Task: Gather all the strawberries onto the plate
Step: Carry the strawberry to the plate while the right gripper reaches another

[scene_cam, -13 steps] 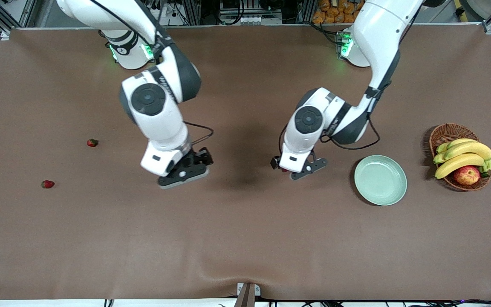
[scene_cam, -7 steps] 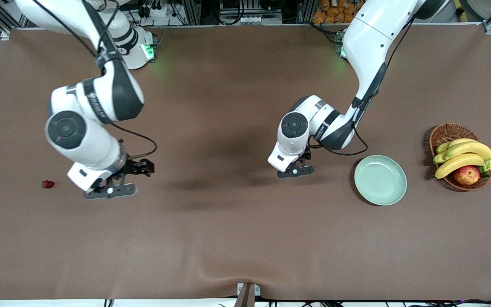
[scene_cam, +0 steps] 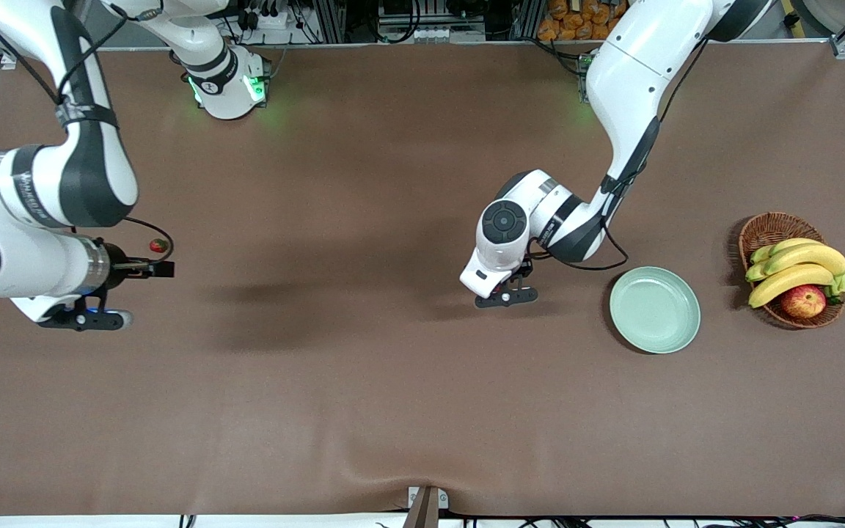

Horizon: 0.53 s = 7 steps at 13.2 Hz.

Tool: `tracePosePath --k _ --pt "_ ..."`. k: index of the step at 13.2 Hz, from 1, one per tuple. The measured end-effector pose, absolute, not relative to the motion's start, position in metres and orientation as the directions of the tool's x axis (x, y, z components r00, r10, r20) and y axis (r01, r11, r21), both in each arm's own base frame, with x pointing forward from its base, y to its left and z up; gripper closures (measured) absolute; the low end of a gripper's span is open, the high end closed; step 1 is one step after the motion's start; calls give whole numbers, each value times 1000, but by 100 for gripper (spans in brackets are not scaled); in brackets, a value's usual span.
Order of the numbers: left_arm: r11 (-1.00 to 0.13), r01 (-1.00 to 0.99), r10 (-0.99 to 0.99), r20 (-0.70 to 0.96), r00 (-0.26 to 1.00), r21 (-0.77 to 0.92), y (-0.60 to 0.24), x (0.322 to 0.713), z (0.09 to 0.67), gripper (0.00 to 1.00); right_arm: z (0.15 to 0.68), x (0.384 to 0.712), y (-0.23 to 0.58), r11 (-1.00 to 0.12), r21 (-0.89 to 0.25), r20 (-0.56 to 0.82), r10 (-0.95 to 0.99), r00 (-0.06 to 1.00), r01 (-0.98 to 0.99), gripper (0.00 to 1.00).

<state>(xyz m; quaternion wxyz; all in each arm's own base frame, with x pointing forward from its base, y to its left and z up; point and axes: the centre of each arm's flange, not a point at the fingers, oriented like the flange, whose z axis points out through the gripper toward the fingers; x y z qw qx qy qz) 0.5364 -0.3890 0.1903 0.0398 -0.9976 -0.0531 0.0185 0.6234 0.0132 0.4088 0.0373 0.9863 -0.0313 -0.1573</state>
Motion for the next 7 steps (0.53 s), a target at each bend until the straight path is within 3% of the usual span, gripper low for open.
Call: tracePosePath --k 7 --pt "-991 107 110 -34 993 -76 -393 544 180 43 312 589 -37 -997 70 -340 -57 939 -36 0"
